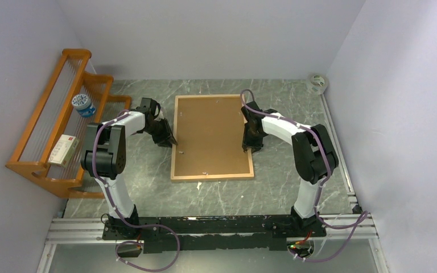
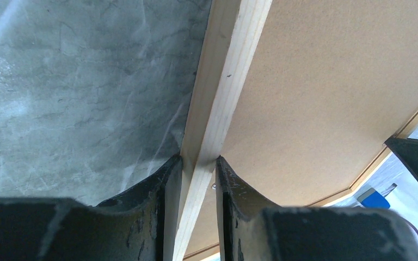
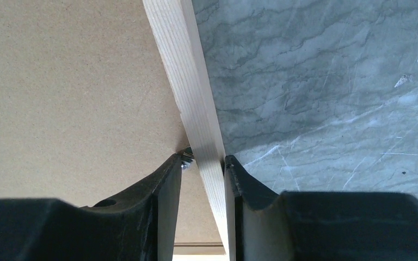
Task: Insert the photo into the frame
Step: Install the photo frame at the center of the board.
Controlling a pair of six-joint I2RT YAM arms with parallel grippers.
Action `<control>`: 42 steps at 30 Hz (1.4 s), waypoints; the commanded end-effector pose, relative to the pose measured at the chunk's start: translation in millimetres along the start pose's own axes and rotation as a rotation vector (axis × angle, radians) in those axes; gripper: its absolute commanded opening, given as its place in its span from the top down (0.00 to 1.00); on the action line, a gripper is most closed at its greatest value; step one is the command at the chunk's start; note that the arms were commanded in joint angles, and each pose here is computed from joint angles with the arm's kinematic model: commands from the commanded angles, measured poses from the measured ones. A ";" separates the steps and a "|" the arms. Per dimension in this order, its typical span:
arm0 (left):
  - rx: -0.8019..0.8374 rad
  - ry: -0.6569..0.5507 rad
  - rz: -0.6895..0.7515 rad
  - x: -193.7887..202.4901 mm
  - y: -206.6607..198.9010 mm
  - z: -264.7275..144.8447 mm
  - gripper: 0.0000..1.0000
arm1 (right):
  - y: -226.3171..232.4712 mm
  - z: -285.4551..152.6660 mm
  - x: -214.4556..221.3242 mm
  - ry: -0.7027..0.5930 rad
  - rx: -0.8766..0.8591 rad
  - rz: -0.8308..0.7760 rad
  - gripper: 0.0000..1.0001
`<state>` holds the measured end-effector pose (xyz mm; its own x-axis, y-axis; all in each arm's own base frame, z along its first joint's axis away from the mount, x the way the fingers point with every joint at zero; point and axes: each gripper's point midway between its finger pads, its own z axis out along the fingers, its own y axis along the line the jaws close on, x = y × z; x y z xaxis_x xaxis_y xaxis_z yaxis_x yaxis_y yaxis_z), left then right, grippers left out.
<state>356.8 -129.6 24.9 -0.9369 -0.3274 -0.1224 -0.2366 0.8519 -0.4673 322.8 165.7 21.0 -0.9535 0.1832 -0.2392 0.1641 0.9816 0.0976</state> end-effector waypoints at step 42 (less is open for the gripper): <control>-0.017 0.081 -0.046 24.4 8.2 9.4 0.69 | 2.7 -12.2 -6.1 -0.103 -0.079 0.123 0.87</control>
<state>356.6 -130.0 24.5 -0.9366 -0.3295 -0.1192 -0.2368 0.8459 -0.4780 323.3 163.8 21.9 -0.9094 0.3111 -0.2762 0.2719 0.9470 0.1713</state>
